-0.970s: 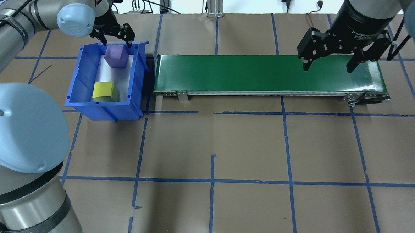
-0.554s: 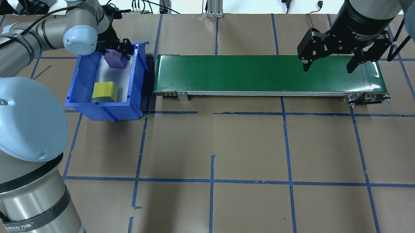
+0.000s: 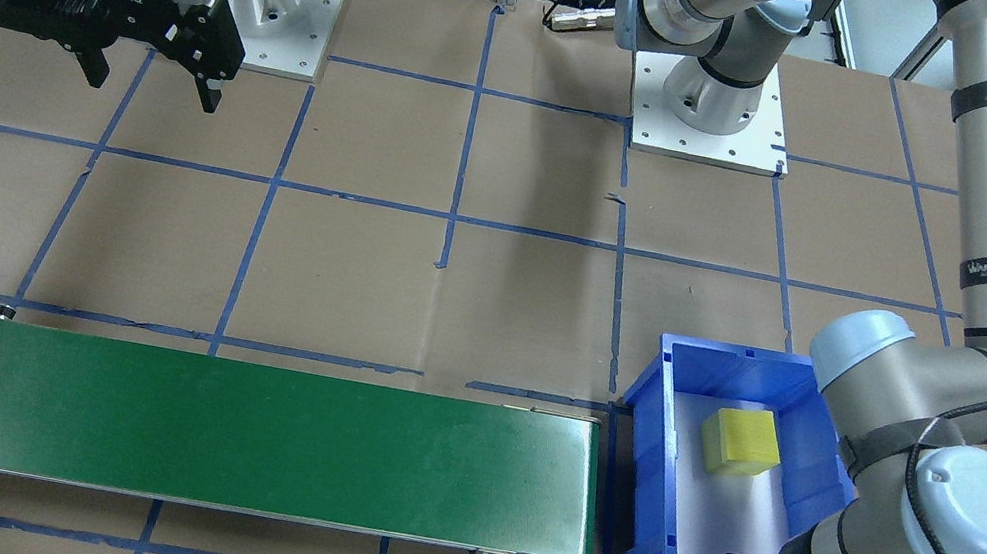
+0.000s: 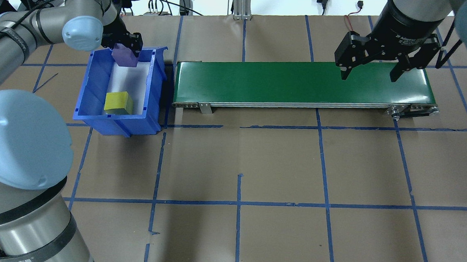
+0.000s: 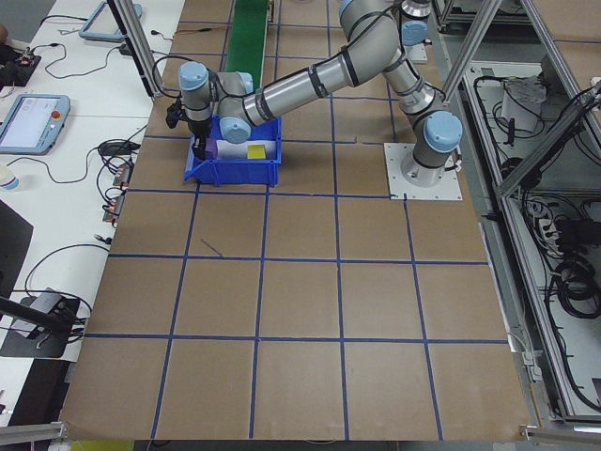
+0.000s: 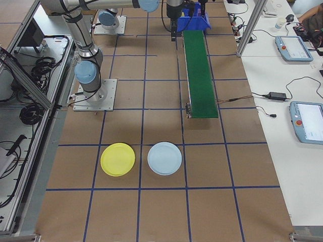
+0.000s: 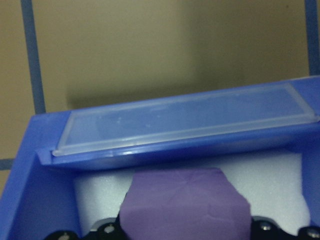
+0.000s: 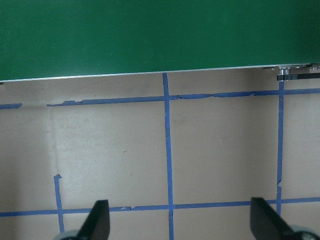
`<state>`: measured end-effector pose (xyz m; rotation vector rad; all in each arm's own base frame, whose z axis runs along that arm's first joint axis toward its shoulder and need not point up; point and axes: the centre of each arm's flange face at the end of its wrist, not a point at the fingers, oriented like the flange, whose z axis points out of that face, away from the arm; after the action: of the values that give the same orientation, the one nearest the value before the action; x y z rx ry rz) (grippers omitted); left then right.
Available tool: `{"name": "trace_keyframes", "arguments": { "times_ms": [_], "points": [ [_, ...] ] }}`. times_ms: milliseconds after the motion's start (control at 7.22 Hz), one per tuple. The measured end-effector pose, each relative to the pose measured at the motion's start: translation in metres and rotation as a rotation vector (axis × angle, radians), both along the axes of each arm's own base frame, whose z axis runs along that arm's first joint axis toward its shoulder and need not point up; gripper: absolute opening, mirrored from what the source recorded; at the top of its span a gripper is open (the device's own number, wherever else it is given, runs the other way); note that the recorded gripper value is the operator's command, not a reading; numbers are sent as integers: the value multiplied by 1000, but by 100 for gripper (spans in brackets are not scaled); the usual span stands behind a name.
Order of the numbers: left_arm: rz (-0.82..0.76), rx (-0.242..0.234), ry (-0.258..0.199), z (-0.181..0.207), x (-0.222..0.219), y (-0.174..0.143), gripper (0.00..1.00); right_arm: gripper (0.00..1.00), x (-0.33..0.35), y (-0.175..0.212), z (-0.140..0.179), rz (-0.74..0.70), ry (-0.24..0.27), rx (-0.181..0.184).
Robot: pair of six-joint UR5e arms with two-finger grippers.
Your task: Move block left to right into plate
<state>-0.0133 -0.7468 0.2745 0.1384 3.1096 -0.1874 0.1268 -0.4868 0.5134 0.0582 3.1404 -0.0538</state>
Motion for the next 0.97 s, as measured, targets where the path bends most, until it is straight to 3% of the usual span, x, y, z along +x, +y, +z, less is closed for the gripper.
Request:
{"name": "trace_keyframes", "arguments": {
  "times_ms": [277,554,693,970],
  "points": [
    [-11,2,9,72,-28,23,52,100,0,0,0,0,0,0],
    [-3,-21,23,102,-101,40,52,100,0,0,0,0,0,1],
    [-7,-13,30,95,-150,48,51,100,0,0,-1,0,0,1],
    [-44,14,23,43,-232,60,60,100,0,-1,-1,1,1,1]
  ]
}}
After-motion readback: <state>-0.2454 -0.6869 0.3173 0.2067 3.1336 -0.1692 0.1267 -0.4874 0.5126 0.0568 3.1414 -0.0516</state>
